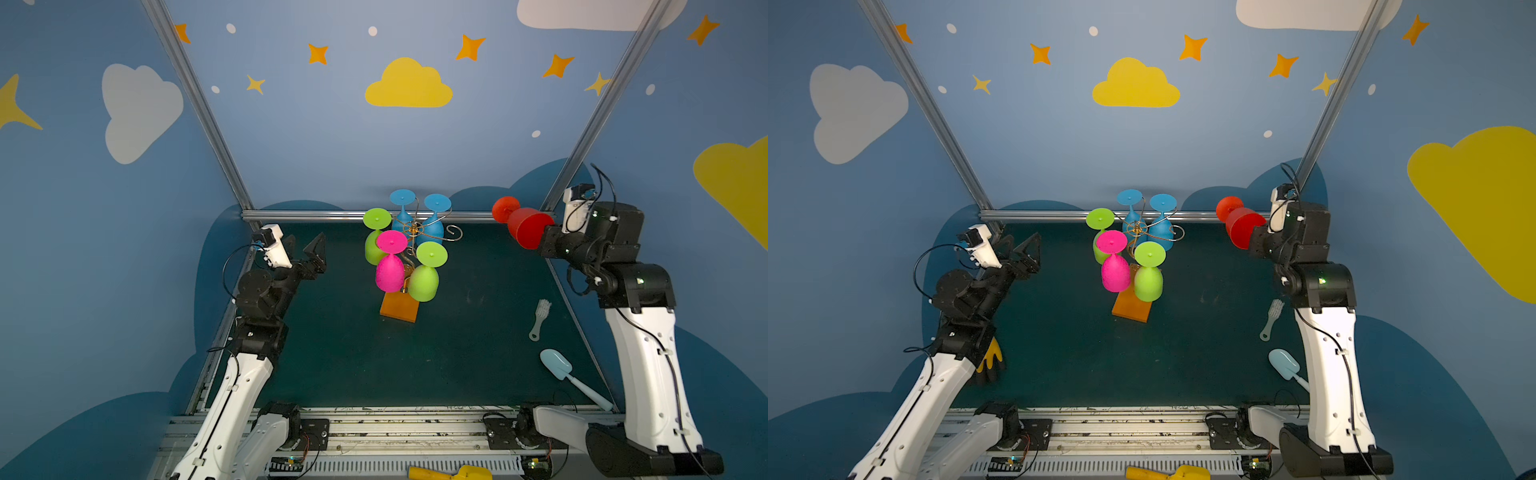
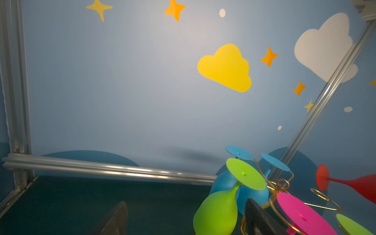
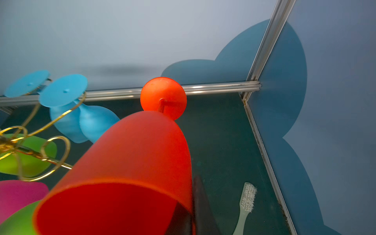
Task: Take the wine glass off the wine glass rack
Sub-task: Place the wine glass at the top-right of the table.
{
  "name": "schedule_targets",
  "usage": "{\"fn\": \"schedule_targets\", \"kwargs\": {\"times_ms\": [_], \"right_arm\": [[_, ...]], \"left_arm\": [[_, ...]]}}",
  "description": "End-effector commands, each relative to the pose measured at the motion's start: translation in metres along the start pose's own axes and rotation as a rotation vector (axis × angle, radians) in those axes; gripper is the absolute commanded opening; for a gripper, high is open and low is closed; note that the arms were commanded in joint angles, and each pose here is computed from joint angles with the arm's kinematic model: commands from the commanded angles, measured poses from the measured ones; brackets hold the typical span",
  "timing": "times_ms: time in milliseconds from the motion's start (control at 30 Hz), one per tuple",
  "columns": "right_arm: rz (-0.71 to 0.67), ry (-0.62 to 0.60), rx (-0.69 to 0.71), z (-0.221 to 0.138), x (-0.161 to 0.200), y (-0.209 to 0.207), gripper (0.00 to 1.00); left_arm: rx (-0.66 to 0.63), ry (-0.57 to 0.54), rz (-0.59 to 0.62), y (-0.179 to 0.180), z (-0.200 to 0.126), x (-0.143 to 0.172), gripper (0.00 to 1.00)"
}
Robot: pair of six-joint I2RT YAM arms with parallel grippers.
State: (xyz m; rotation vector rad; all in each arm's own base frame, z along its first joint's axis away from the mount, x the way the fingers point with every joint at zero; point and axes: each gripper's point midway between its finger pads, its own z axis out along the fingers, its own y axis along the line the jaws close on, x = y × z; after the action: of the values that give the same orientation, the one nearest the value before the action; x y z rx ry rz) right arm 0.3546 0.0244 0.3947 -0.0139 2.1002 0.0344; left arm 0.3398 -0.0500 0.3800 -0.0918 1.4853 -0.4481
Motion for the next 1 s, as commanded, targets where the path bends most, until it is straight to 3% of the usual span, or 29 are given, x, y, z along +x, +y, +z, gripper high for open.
{"fn": "schedule_targets", "kwargs": {"times_ms": [0,367,967], "right_arm": [[-0.024,0.103,0.034,0.027,0.017,-0.005,0.0],[-0.101,0.409,-0.003,0.116,0.051,0.008,0.0],[-0.255,0.665,-0.012,0.207,0.095,0.045,0.0]], "left_arm": [[-0.02,0.034,0.034,0.008,-0.003,0.011,0.89],[0.002,0.07,0.064,0.014,-0.005,0.027,0.88],[-0.007,0.052,0.077,0.019,-0.014,0.023,0.88]]}}
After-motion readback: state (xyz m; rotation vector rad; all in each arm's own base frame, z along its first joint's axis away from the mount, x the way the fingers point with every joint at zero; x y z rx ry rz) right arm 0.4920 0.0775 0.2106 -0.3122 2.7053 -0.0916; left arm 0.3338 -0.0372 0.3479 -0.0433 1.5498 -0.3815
